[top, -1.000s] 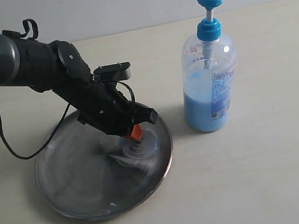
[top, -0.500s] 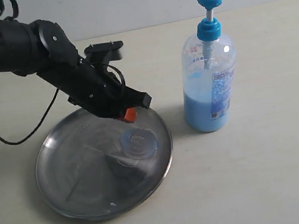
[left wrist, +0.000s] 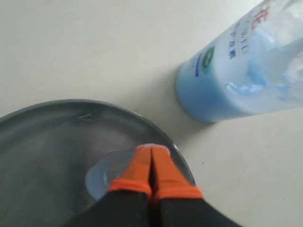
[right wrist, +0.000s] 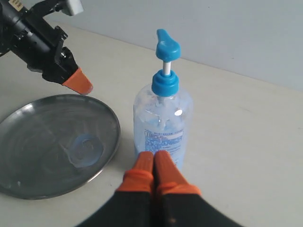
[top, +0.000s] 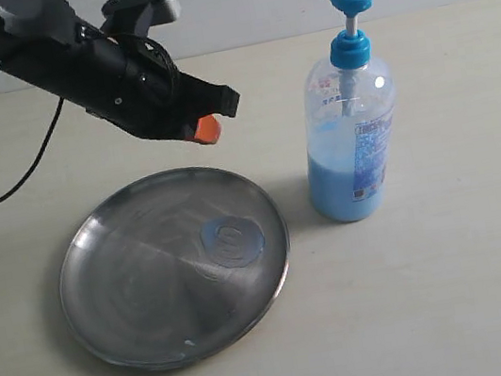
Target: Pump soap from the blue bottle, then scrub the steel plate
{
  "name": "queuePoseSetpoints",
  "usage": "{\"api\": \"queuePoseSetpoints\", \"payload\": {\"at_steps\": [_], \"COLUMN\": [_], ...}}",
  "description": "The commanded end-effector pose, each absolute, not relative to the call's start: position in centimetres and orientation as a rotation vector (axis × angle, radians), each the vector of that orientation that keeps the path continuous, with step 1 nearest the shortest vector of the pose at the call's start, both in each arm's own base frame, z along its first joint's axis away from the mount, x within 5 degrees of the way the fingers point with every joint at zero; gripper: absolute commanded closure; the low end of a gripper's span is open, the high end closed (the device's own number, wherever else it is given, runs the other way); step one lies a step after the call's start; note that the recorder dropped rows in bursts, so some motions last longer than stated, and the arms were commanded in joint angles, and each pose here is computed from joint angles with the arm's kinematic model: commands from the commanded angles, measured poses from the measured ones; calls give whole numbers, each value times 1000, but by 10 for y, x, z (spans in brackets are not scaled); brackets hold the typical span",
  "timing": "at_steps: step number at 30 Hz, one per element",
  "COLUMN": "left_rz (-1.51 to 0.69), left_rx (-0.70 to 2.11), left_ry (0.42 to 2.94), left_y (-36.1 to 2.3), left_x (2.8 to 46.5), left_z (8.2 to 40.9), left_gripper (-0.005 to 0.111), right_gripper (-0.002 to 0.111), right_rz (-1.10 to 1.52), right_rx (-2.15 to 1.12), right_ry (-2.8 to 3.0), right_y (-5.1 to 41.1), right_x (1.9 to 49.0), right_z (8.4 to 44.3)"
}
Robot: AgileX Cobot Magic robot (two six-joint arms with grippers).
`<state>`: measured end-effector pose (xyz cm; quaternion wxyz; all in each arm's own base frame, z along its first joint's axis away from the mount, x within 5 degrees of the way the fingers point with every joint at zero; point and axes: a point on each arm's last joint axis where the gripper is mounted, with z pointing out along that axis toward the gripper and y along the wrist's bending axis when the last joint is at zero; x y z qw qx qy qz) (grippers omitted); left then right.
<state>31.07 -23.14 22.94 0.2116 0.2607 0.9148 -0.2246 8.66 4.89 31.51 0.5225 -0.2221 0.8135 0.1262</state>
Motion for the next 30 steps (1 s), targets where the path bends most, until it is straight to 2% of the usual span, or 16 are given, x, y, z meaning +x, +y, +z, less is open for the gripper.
{"api": "queuePoseSetpoints", "payload": {"at_steps": [1, 13, 22, 30], "left_rz": [-641, -627, -570, -537], "left_rx": [733, 803, 722, 700], "left_ry": [2509, 2367, 2244, 2135], "left_y": [-225, -201, -175, -150], "left_x": [301, 265, 237, 204], "left_z": [254, 324, 372, 397], "left_gripper": [107, 107, 107, 107], "right_gripper": [108, 108, 108, 108], "right_rz": [276, 238, 246, 245], "right_rx": [-548, -591, -597, -600], "right_ry": [1918, 1880, 1857, 1852], "right_y": [48, 48, 50, 51], "right_x": [87, 88, 90, 91], "right_z": [315, 317, 306, 306]}}
